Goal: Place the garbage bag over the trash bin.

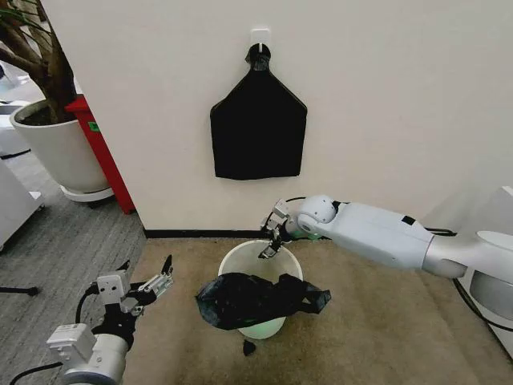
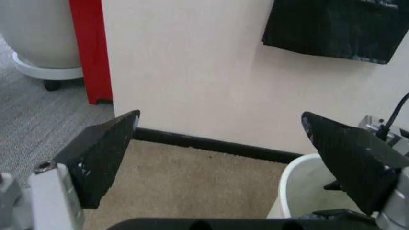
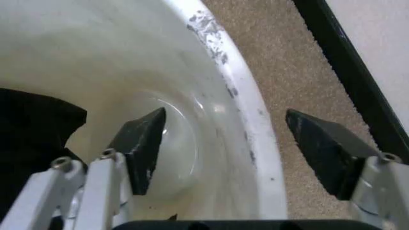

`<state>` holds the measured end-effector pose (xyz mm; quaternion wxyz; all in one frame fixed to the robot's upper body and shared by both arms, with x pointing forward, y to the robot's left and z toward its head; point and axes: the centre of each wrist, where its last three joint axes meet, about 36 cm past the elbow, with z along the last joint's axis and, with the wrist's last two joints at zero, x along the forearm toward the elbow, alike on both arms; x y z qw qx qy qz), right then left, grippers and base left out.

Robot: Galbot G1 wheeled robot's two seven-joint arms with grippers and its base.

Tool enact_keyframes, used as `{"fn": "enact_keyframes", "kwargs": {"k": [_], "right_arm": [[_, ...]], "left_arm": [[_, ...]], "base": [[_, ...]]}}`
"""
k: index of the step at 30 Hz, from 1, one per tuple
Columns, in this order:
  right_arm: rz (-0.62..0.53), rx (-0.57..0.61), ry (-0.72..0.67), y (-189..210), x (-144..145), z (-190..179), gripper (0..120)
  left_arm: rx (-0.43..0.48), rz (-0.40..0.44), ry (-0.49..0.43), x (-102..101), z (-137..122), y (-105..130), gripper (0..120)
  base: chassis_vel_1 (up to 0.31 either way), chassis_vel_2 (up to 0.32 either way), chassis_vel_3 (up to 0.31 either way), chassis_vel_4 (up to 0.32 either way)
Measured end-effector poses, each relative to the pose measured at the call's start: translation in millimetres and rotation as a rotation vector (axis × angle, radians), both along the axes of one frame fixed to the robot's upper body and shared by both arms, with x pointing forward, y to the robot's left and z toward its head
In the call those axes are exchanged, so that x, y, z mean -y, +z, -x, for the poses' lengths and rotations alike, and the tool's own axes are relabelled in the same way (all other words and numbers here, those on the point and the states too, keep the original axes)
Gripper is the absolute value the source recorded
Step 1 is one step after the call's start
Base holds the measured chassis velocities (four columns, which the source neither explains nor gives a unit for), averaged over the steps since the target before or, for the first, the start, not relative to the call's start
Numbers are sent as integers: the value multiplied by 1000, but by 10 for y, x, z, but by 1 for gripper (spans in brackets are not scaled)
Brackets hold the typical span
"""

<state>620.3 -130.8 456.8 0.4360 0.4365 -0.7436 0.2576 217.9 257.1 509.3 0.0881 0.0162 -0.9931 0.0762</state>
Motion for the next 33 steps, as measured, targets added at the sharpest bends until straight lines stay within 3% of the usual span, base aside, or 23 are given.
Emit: {"fn": "enact_keyframes", "kwargs": {"k": [17, 23, 24, 29, 33], "right_arm": [[-15, 15, -24, -25, 32, 76, 30], [-34, 8, -41, -46, 59, 132, 9], [-55, 20, -81, -26, 113, 177, 2], [-101, 48, -208, 67, 260, 212, 1], [-156, 62, -388, 181, 375, 293, 0]], "left_arm": [[27, 0, 10, 3, -16, 7, 100], [42, -7, 17, 5, -12, 4, 100], [44, -6, 16, 13, -13, 2, 100], [50, -2, 14, 23, -22, 5, 100], [55, -5, 11, 22, -29, 9, 100]], "base": [[0, 0, 0, 0], [0, 0, 0, 0], [0, 0, 0, 0], [0, 0, 0, 0], [0, 0, 0, 0]]}}
